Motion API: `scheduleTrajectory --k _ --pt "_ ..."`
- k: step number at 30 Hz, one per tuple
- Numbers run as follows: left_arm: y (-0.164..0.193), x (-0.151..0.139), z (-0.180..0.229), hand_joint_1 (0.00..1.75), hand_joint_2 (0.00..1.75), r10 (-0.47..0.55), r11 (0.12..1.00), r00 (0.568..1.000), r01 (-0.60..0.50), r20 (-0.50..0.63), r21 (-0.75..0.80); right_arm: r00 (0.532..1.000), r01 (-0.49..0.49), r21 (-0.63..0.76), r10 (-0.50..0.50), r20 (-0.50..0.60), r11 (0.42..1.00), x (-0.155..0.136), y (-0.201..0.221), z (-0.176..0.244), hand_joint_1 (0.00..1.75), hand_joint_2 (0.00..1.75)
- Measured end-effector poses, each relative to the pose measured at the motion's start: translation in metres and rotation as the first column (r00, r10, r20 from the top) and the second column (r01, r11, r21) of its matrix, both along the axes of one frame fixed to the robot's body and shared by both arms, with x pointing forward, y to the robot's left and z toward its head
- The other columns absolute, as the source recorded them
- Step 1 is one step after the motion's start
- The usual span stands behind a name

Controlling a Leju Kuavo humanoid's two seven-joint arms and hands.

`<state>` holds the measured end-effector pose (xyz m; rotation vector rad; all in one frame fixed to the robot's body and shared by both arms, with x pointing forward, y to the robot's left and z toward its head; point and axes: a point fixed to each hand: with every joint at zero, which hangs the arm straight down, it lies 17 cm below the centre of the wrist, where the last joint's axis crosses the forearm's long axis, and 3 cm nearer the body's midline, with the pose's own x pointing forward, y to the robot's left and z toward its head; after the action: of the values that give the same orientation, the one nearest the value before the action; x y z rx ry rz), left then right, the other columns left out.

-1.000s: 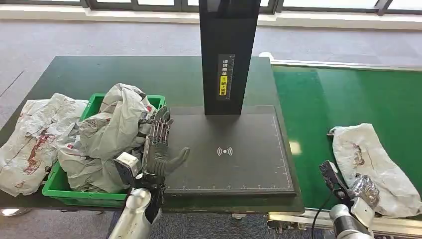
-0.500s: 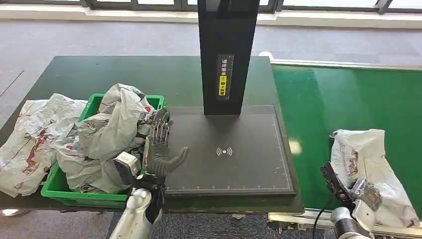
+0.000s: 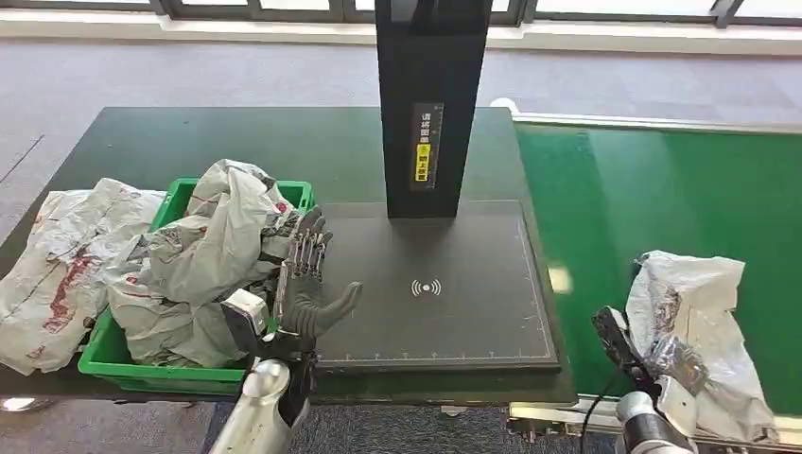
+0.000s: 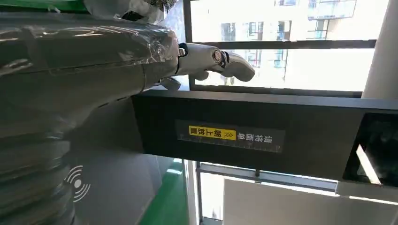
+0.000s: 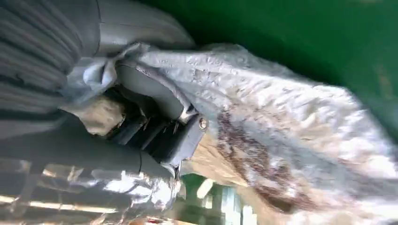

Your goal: Moved the parcel from conveyor to table for the left to box.

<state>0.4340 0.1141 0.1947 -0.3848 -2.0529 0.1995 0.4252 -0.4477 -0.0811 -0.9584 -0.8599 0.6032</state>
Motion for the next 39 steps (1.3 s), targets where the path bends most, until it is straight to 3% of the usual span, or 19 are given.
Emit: scheduleTrajectory --k 4,8,12,18,26,27,28,30,33,39 --pt "0.0 0.0 0.001 0.0 1.75 0.001 1.0 1.0 -0.001 0.004 0.002 0.972 -0.126 0.027 0.117 0.203 0.992 0.029 0.054 0.036 1.75 1.75" --pt "0.0 -0.001 0.004 0.0 1.75 -0.001 1.0 1.0 0.001 0.011 0.004 0.884 -0.234 0.046 0.193 0.425 0.971 0.05 0.116 0.094 1.75 1.75" --pt "0.0 -0.001 0.005 0.0 1.75 -0.005 1.0 1.0 0.005 0.016 0.008 0.783 -0.309 0.008 0.249 0.57 0.951 0.055 0.163 0.152 1.75 1.75" --pt "0.001 -0.001 0.005 0.0 1.75 -0.003 1.0 1.0 0.003 0.017 0.007 0.692 -0.385 -0.049 0.323 0.646 0.922 0.054 0.205 0.198 1.75 1.75" --pt "0.001 -0.002 0.004 0.0 1.75 -0.011 1.0 1.0 0.011 0.019 0.011 0.627 -0.406 -0.048 0.316 0.712 0.913 0.049 0.223 0.223 1.75 1.75" --pt "0.001 -0.002 0.004 0.0 1.75 -0.011 1.0 1.0 0.011 0.019 0.011 0.611 -0.409 -0.045 0.31 0.728 0.912 0.048 0.226 0.228 0.66 1.75" --pt "0.001 -0.002 0.004 0.0 1.75 -0.011 1.0 1.0 0.011 0.019 0.011 0.597 -0.411 -0.042 0.304 0.743 0.91 0.047 0.227 0.233 0.0 1.75" --pt "0.001 -0.002 0.004 0.0 1.75 -0.011 1.0 1.0 0.011 0.019 0.01 0.58 -0.428 -0.049 0.316 0.751 0.902 0.047 0.238 0.239 0.0 1.75" --pt "0.001 -0.002 0.004 0.0 1.75 -0.01 1.0 1.0 0.01 0.019 0.01 0.623 -0.428 -0.092 0.367 0.691 0.899 0.052 0.252 0.232 0.0 1.75" --pt "0.002 -0.001 0.004 0.0 1.75 -0.008 1.0 1.0 0.008 0.018 0.01 0.626 -0.444 -0.116 0.4 0.67 0.889 0.053 0.265 0.231 0.0 1.75"
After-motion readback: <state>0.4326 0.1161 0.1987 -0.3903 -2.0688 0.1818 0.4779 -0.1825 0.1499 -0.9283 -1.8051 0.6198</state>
